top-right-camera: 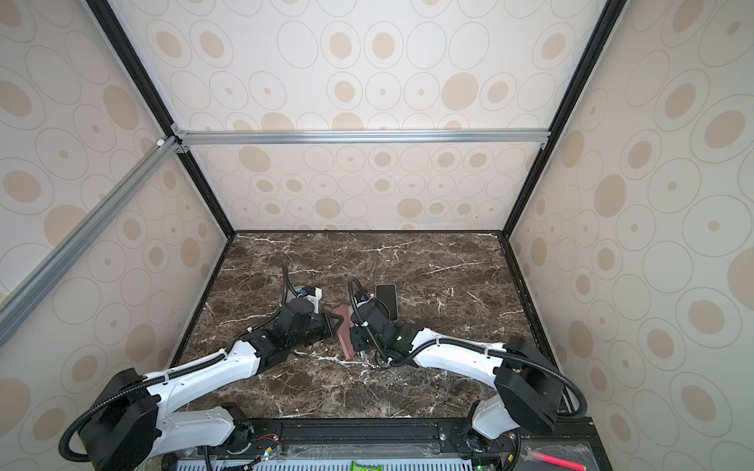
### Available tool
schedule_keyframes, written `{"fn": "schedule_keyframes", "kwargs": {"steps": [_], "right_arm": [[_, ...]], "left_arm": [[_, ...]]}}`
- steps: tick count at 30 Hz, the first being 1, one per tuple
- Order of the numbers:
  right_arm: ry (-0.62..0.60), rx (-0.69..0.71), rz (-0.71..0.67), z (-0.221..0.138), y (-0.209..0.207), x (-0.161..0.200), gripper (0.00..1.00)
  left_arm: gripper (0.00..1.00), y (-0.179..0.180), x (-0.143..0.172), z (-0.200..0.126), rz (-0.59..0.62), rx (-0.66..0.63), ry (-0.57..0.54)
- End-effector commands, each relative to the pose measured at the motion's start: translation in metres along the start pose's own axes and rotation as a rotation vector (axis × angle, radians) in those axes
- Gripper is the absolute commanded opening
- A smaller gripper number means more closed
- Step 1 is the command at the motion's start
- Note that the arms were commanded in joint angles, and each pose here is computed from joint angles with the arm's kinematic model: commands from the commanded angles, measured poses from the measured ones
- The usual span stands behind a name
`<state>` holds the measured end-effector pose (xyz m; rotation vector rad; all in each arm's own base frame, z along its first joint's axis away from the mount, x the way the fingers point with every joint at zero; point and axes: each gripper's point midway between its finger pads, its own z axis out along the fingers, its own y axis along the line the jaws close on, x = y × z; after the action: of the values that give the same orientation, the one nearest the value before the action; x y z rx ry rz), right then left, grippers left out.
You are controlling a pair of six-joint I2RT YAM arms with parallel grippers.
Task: Take the phone out of the phone case
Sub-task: Remove the phone case from the phone, then place the phone to the middle-right of the table.
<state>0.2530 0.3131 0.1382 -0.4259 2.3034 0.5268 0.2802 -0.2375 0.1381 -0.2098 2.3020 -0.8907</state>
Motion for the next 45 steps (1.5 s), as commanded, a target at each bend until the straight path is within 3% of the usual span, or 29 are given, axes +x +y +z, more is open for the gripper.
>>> {"fn": "schedule_keyframes", "kwargs": {"steps": [1, 6, 15, 23, 29, 34, 39, 45], "right_arm": [[-0.078, -0.01, 0.02, -0.028, -0.009, -0.019, 0.0], [-0.113, -0.016, 0.029, -0.063, -0.036, -0.022, 0.0], [-0.13, 0.126, -0.187, -0.107, -0.074, -0.036, 0.0], [0.195, 0.516, -0.208, -0.121, -0.155, -0.039, 0.0], [0.326, 0.675, -0.219, -0.117, -0.191, -0.044, 0.0], [0.445, 0.806, -0.205, -0.101, -0.222, -0.031, 0.0], [0.617, 0.926, -0.24, -0.079, -0.249, -0.015, 0.0], [0.717, 0.994, -0.276, -0.053, -0.271, -0.005, 0.0]], "left_arm": [[0.0, -0.017, -0.038, -0.018, 0.036, 0.03, -0.118], [0.0, -0.018, -0.055, -0.034, 0.057, 0.072, -0.168], [0.0, -0.048, -0.063, -0.046, 0.17, 0.215, -0.178], [0.0, -0.092, -0.054, -0.069, 0.301, 0.568, -0.17], [0.0, -0.12, -0.04, -0.102, 0.435, 0.803, -0.184], [0.0, -0.127, -0.037, -0.117, 0.499, 0.853, -0.207], [0.0, -0.122, -0.039, -0.114, 0.509, 0.812, -0.224], [0.0, -0.113, -0.041, -0.104, 0.494, 0.75, -0.221]]}}
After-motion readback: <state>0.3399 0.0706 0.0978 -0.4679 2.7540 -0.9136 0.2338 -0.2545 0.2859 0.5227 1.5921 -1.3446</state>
